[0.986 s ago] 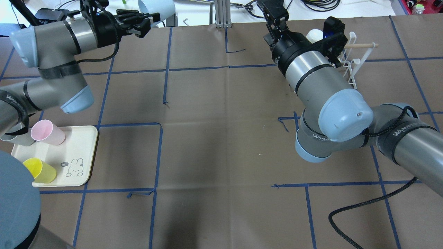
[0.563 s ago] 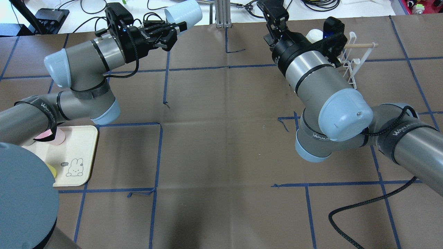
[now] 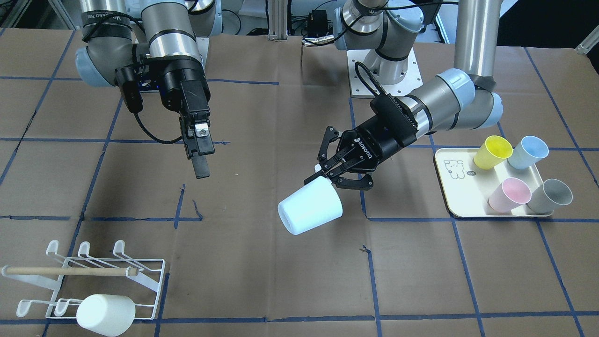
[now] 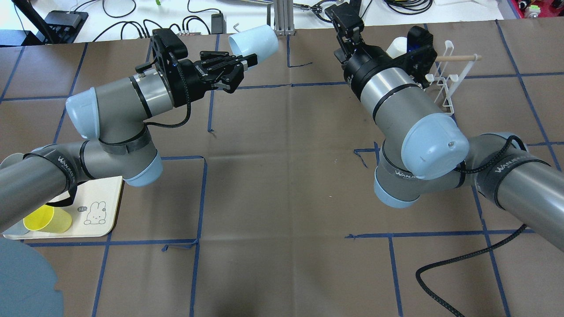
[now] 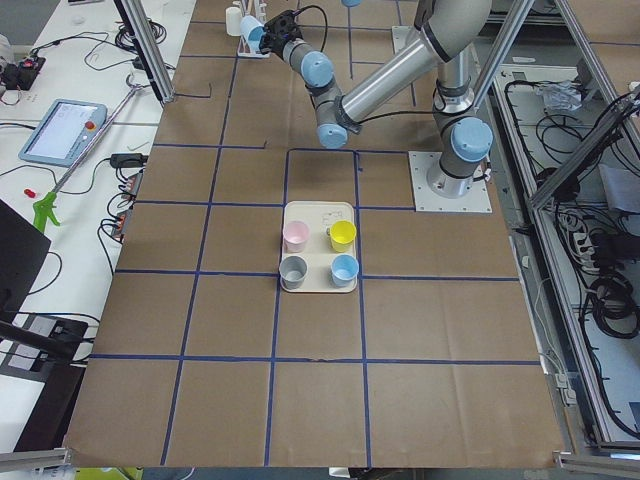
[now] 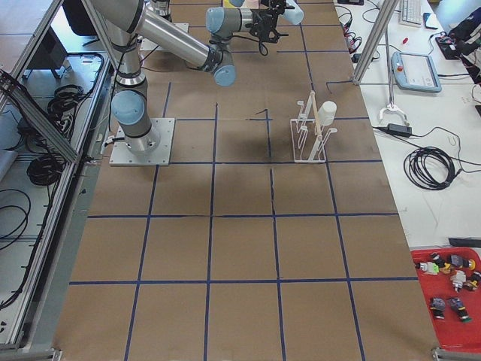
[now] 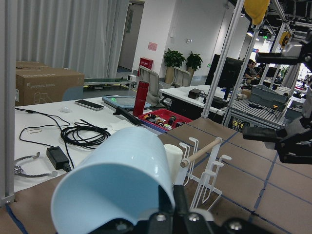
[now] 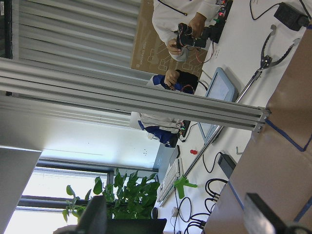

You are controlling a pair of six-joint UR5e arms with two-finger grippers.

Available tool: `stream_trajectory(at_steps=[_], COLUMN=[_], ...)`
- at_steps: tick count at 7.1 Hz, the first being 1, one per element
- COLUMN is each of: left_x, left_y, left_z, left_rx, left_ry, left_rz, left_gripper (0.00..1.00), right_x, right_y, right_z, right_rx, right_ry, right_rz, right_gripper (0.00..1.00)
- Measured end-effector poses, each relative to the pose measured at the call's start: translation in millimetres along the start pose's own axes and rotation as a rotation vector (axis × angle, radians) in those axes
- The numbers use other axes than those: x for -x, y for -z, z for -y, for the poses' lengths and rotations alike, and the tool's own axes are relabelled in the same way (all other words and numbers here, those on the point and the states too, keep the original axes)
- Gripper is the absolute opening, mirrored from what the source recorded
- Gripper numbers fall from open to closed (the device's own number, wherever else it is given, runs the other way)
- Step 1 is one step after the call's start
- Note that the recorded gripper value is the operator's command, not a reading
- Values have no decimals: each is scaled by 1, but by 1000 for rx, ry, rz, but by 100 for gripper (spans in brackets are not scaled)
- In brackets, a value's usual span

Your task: Transfer IKEA cup to right arm and place on rack

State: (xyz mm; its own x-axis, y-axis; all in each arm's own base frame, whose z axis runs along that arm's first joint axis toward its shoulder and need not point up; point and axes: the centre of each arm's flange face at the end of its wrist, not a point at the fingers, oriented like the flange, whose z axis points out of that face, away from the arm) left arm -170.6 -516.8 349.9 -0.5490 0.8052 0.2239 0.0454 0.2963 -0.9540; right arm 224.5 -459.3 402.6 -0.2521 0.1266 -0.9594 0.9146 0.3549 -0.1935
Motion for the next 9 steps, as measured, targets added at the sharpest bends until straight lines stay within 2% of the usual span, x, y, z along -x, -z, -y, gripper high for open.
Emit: stream_trajectory(at_steps=[2, 3, 5, 7, 9], left_x=[-6, -7, -8, -8, -8], left_y=[-1, -2, -3, -3, -3], left_z=[1, 1, 1, 1, 1], left_rx=[4, 5, 6, 6, 6], left_ry=[1, 2, 2, 2, 2], left_rz=[-3, -4, -4, -4, -4], left_gripper=[7, 7, 7, 8, 8], right_x=[-8, -11, -13, -5, 7], right_y=[3, 2, 1, -1, -10], right_z=[-14, -22, -39, -52, -59], right_rx=[28, 48, 89, 113, 134], right_ry=[-5, -25, -112, -198, -223], right_rz=[-22, -50, -122, -139, -167], right_gripper=[100, 100, 100, 98, 98])
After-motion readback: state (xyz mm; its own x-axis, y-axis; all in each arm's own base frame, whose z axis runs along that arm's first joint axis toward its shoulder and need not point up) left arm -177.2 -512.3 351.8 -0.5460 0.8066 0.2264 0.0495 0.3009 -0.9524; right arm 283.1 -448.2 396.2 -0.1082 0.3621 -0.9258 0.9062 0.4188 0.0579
